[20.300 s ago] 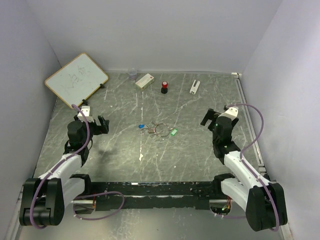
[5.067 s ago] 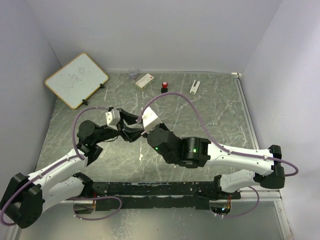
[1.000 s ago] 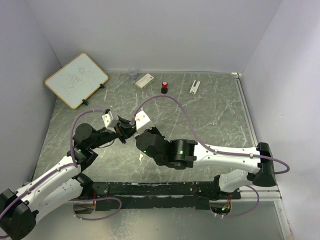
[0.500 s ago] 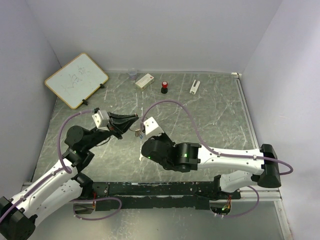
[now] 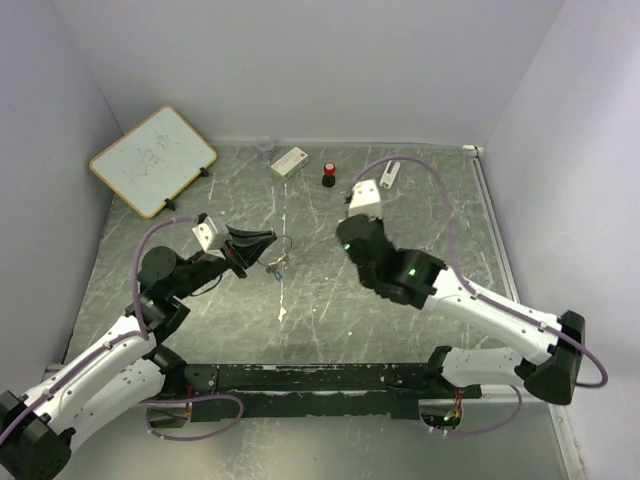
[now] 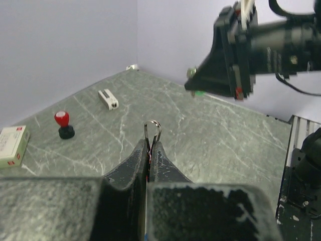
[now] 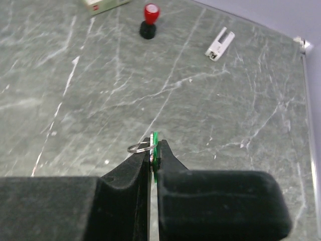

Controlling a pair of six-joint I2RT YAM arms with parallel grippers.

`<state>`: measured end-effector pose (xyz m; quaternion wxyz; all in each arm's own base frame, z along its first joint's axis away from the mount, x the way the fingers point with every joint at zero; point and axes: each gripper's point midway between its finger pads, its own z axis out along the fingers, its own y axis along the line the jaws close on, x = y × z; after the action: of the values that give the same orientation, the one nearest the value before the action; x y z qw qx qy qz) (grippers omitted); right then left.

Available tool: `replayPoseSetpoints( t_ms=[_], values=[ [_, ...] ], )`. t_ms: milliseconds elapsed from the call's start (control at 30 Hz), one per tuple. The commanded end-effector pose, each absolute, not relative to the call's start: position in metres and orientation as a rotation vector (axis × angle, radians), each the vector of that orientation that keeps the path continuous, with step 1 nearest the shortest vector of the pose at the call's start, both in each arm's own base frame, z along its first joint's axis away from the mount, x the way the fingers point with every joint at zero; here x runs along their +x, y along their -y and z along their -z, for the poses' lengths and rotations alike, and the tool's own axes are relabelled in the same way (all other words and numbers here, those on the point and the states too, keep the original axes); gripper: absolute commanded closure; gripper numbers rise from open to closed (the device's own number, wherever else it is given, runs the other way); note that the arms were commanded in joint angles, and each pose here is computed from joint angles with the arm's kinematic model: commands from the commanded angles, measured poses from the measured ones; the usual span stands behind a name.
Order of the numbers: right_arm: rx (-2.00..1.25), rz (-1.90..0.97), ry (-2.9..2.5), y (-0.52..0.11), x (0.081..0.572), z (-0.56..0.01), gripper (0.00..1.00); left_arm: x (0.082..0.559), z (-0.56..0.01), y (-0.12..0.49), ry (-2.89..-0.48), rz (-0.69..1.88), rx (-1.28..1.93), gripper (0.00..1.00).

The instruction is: Remove the keys from the keyring

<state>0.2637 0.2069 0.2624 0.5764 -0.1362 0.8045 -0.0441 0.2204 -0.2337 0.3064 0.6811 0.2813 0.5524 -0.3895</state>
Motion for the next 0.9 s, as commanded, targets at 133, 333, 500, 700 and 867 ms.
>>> replayPoseSetpoints(
  t_ms=[133,333,500,700,867],
  values=[
    [-0.257,-0.023,-2.014,-0.184,0.31,-0.198,1.0,0.233,-0.302,0.23,-1.328,0.824,0.599,0.93],
    [-0.285,-0.023,-2.148,-0.192,0.33,-0.129,1.0,0.235,-0.303,0.226,-1.348,0.808,0.584,0.93],
    [-0.286,-0.028,-2.218,-0.192,0.35,-0.086,1.0,0.235,-0.299,0.221,-1.367,0.788,0.573,0.93],
    [-0.273,-0.071,-2.245,-0.195,0.367,-0.063,1.0,0.234,-0.299,0.22,-1.371,0.783,0.565,0.93],
    [-0.27,-0.091,-2.264,-0.2,0.375,-0.052,0.97,0.234,-0.3,0.221,-1.368,0.785,0.569,0.93]
  ],
)
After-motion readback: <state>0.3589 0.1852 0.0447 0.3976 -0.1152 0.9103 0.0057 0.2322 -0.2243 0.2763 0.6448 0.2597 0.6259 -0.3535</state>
